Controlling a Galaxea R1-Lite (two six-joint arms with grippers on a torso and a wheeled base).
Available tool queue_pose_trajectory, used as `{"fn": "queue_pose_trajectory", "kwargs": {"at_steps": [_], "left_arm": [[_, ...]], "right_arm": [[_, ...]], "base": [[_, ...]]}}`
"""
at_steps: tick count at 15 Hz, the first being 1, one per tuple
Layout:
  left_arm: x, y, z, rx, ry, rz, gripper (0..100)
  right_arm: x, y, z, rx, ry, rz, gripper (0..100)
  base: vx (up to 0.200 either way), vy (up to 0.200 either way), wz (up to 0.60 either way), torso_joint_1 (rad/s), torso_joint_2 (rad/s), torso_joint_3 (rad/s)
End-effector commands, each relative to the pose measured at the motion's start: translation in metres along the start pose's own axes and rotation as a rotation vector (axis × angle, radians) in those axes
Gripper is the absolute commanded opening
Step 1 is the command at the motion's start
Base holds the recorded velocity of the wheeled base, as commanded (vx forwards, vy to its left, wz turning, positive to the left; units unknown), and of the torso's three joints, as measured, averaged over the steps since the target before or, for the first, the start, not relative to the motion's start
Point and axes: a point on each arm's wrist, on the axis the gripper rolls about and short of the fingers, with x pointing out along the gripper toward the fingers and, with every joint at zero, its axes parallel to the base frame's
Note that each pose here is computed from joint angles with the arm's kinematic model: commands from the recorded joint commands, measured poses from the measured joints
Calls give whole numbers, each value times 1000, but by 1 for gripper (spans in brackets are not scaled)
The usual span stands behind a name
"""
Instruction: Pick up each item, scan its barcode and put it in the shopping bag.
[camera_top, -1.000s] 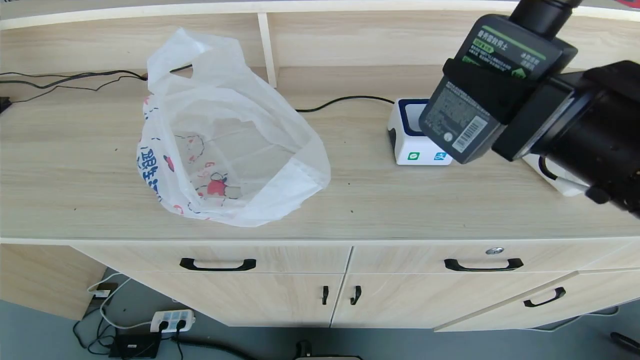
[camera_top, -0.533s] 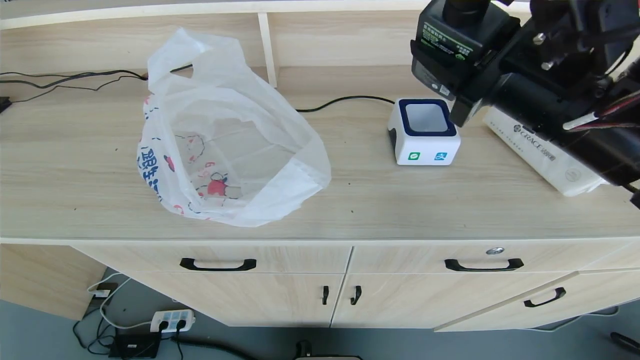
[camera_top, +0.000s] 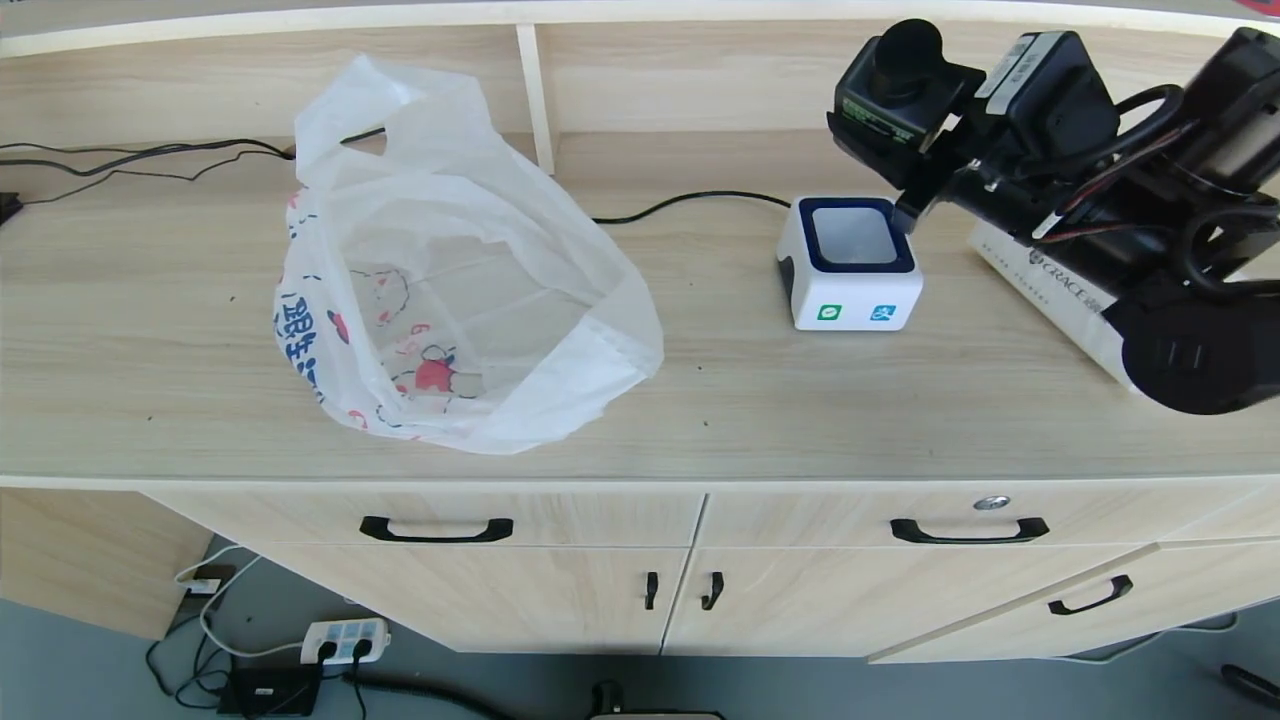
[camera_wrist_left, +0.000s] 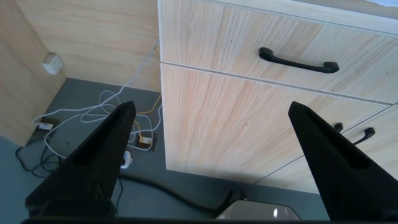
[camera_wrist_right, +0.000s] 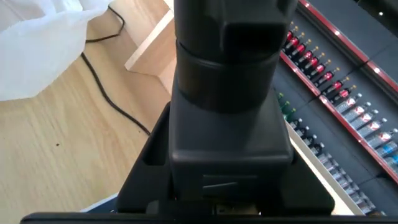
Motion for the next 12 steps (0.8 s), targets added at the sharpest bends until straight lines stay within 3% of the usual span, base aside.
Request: {"fn": "queue_pose_trajectory", "kwargs": {"at_steps": [1,8,12], "left_arm": [[0,0,0,0,1,1,100],[0,0,0,0,1,1,100],[0,0,0,0,1,1,100]], "right_arm": [[6,-4,-30,-8,15,-4,0],[1,-7,-25,2,1,9,0],[-23,10,-20,27,38,37,0]], "base": [[0,0,0,0,0,0],[0,0,0,0,0,0],[0,0,0,0,0,0]]}}
